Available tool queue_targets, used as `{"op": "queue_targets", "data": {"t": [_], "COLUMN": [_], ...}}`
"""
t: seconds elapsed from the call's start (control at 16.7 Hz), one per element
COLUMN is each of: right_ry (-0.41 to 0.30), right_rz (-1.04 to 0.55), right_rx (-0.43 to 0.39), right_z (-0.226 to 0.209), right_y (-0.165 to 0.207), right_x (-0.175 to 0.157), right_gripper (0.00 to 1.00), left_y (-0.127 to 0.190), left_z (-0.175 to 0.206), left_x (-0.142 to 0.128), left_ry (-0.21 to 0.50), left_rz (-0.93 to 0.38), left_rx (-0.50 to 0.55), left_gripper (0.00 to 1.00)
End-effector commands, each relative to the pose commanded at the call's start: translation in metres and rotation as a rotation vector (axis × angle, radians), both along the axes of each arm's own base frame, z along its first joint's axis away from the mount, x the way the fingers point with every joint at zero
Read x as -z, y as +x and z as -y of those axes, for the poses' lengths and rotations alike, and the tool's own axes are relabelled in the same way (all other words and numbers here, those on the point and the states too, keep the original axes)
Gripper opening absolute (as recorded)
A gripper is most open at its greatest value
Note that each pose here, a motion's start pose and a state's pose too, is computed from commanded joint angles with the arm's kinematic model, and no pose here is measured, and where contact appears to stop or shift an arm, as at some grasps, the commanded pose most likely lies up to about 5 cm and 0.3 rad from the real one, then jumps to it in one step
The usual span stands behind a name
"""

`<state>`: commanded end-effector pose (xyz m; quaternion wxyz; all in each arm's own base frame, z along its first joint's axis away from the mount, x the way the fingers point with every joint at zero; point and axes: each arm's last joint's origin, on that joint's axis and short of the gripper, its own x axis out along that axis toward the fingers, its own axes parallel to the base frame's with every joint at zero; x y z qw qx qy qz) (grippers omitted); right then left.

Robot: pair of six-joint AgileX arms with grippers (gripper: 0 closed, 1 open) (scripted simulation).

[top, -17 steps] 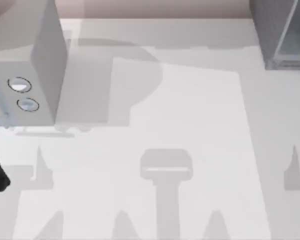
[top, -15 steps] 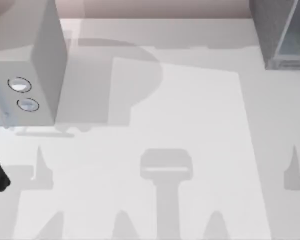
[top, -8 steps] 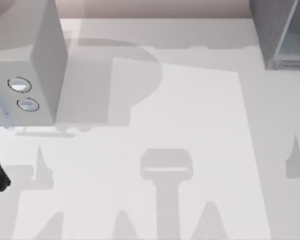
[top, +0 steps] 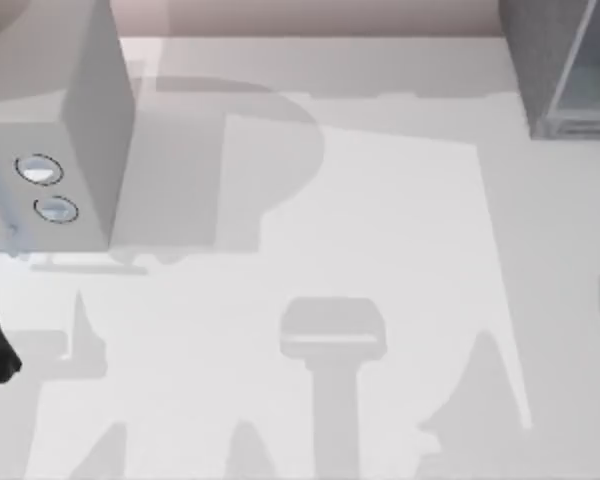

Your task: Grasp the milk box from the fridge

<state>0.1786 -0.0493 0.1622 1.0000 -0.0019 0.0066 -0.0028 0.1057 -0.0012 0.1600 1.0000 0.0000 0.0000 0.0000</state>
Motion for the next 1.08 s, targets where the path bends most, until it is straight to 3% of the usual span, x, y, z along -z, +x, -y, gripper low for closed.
{"op": "queue_targets", "data": {"t": [0.54,1.08], "right_ry": [0.009,0.005], "right_rz": [0.002,0.010], "right_rx": [-0.005,-0.008], "right_z": [0.046,0.052], "right_y": [0.025,0.026], "right_x": [0.046,0.053], "right_gripper": [1.00,1.00], "left_y": [0.000,0.000], "left_z": [0.000,0.000], "left_x": [0.000,0.000], "left_ry": [0.000,0.000], "left_rz": [0.000,0.000], "left_rx": [0.000,0.000], "left_gripper": [1.00,1.00]}}
